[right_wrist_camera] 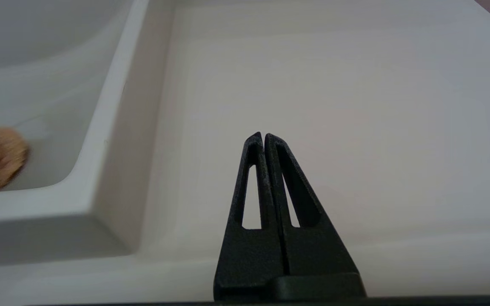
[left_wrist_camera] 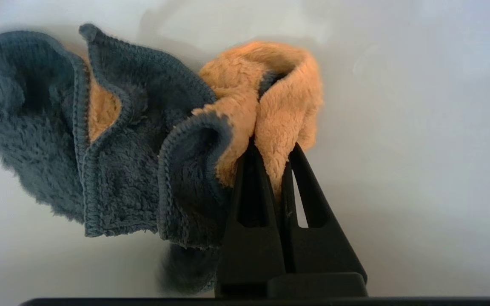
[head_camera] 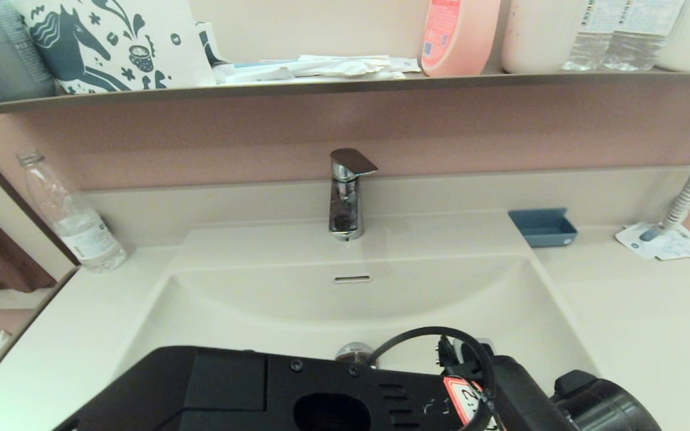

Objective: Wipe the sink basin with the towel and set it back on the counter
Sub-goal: Wipe the sink

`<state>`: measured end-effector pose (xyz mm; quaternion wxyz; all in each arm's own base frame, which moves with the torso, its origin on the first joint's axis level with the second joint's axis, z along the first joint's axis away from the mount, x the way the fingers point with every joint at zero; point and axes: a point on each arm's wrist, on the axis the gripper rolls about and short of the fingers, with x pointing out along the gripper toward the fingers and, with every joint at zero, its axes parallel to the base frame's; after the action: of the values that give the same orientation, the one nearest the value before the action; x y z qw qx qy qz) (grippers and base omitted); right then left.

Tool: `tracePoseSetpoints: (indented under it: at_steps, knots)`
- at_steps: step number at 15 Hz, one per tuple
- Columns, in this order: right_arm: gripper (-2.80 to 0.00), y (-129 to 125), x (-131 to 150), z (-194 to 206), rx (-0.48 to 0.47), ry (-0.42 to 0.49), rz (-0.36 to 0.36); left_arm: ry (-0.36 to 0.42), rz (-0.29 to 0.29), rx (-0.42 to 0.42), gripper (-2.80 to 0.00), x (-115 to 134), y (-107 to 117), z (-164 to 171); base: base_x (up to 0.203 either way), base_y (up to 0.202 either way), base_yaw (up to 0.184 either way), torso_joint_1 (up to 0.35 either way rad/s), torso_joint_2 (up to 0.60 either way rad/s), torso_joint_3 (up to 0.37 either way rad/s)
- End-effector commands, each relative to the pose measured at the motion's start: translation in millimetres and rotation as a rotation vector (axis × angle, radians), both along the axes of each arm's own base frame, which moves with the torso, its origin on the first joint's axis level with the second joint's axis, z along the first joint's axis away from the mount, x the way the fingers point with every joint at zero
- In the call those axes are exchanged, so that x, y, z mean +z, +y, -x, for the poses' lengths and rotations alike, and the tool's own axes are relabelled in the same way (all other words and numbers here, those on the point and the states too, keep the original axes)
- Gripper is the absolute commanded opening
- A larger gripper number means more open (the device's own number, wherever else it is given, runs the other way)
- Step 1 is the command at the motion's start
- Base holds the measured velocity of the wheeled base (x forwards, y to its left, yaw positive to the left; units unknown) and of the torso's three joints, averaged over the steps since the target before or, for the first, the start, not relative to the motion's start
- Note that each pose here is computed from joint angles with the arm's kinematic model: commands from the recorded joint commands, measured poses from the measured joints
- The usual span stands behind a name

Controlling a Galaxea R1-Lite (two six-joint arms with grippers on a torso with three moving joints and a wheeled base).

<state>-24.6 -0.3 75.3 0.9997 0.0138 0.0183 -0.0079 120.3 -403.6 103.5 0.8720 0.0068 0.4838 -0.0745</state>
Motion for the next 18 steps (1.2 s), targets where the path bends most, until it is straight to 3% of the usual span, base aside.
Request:
tracePoseSetpoints:
  at_steps: [1, 4, 7, 13, 15, 18]
  knots:
    - [-2.8, 0.0, 0.0, -0.1, 0.0, 0.002, -0.001, 0.043, -0.061, 0.031, -2.8, -2.8, 7.4, 5.8, 0.0, 0.0, 0.0, 0.0, 0.0, 0.0]
    - [-2.8, 0.0, 0.0, -0.1, 0.0, 0.002, -0.001, 0.1, -0.183, 0.08, -2.8, -2.7, 32.3, 0.3, 0.0, 0.0, 0.0, 0.0, 0.0, 0.0]
    - [-2.8, 0.0, 0.0, -0.1, 0.0, 0.002, 0.0, 0.117, -0.239, 0.131, -2.8, -2.1, 58.4, -11.1, 0.0, 0.0, 0.0, 0.0, 0.0, 0.0]
    - [-2.8, 0.0, 0.0, -0.1, 0.0, 0.002, 0.0, 0.165, -0.364, 0.249, -2.8, 3.4, 141.7, -22.4, 0.0, 0.0, 0.0, 0.0, 0.0, 0.0]
    - [-2.8, 0.0, 0.0, -0.1, 0.0, 0.002, 0.0, 0.157, -0.359, 0.275, -2.8, 5.3, 165.3, -26.2, 0.0, 0.0, 0.0, 0.0, 0.0, 0.0]
    - [-2.8, 0.0, 0.0, -0.1, 0.0, 0.002, -0.001, 0.123, -0.297, 0.283, -2.8, 7.9, 165.1, -31.5, 0.0, 0.0, 0.0, 0.0, 0.0, 0.0]
